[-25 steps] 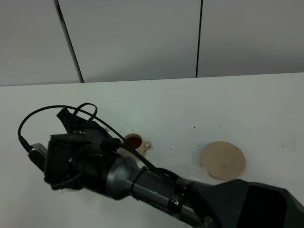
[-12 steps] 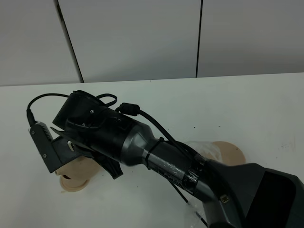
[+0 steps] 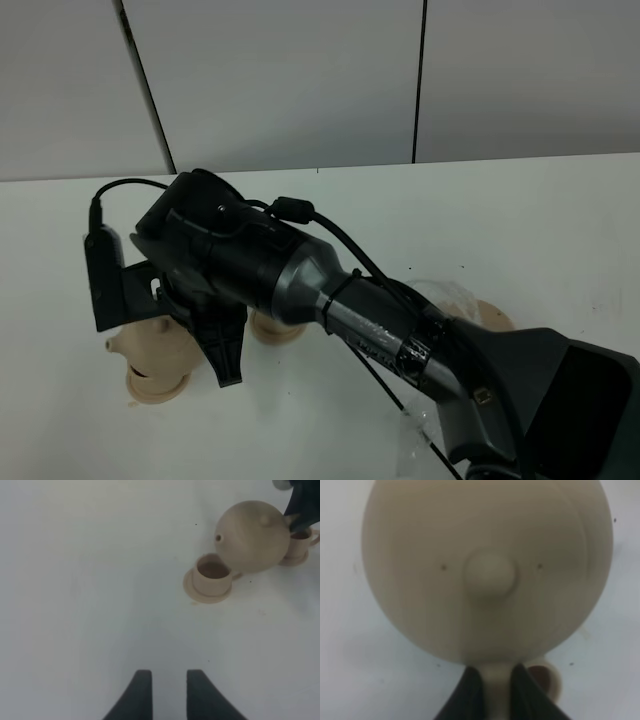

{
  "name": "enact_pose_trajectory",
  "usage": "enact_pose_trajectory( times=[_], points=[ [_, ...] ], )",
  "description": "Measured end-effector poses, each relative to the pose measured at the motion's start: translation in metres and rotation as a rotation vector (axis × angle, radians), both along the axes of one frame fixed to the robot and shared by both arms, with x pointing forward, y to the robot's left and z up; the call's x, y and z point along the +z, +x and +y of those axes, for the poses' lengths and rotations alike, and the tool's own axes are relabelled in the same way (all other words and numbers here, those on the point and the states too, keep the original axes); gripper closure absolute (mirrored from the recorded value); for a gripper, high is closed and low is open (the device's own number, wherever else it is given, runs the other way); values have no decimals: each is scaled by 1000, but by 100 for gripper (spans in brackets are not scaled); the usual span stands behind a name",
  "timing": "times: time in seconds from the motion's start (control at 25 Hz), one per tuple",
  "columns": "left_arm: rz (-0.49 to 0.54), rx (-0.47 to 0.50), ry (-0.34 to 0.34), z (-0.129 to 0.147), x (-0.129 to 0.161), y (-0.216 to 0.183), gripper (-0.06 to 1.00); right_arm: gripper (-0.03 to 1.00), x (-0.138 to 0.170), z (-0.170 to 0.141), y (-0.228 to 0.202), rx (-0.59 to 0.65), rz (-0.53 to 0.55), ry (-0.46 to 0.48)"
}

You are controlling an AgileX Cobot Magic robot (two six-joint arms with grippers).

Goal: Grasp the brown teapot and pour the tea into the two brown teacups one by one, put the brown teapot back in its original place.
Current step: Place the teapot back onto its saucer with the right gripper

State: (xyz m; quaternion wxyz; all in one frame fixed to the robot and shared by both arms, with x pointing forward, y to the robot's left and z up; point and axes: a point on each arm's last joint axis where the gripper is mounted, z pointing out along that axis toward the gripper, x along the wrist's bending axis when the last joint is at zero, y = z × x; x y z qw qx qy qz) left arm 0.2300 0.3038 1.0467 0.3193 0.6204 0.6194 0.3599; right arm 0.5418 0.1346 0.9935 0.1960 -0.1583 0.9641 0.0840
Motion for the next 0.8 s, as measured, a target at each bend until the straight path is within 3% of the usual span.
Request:
enact_pose_trajectory(
  times=[0.6, 0.8],
  points=[
    [0, 0, 0, 0, 0, 0, 70, 87, -1, -2, 3, -381, 142, 162],
    [0, 0, 0, 0, 0, 0, 70, 87, -21, -6, 0, -425, 191, 113]
  ],
)
